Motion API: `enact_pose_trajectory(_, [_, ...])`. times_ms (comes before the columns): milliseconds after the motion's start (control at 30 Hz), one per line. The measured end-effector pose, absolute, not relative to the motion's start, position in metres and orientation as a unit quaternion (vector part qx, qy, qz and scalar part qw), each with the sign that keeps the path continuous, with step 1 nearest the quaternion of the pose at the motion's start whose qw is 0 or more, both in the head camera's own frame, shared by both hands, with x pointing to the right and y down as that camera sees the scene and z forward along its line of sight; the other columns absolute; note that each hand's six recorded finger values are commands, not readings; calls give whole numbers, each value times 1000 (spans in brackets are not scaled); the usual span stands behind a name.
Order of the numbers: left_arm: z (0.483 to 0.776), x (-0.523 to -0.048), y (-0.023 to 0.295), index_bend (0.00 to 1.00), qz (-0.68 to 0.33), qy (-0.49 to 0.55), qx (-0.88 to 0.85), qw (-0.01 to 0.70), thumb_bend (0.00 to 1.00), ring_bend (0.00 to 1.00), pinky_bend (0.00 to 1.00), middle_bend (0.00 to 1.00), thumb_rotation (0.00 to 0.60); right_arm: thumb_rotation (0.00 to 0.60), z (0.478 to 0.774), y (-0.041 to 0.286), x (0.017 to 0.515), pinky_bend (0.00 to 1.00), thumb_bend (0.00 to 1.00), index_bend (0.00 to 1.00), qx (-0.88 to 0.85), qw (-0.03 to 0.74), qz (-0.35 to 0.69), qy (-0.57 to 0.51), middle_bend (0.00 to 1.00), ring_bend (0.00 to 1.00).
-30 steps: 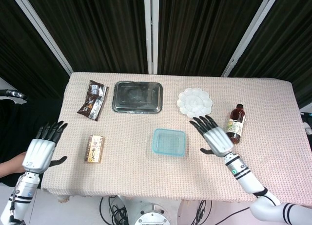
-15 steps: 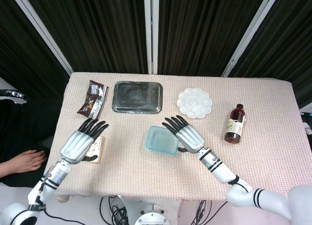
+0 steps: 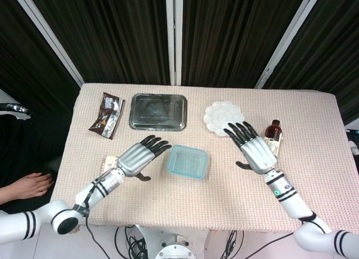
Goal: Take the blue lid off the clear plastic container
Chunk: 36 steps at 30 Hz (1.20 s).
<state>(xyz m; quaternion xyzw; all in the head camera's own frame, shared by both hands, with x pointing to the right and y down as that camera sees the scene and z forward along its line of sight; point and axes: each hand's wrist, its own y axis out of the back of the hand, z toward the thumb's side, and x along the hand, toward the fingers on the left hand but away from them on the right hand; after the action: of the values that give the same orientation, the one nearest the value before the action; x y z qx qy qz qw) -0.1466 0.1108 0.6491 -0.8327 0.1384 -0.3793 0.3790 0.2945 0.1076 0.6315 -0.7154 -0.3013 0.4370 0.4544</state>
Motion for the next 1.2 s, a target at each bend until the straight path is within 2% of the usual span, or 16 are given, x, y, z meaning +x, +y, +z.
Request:
enact_pose_trajectory(100, [660,-123,109,0,-379,119,-843,362,0,0,52,10,600,600,608,111,315,0,26,0,-701,459,440,-323,40,0])
enact_pose_trajectory(233, [672,-100,106,0,-388,102,-846,352,0,0,52,0,600,600,597,120,325,0,26,0,-700,457,440,-329,40,0])
enact_pose_trajectory(600, [694,-71,95,0,-450,88,-827,326,0,0,58,0,600,600,612,133,326,0,26,0,-720,438,438,-313,43,0])
enact_pose_trajectory(1200, [704,-57,96,0,-492,74,-816,295,0,0,83,0,600,600,629,138,326,0,26,0,-733,419,443,-301,49,0])
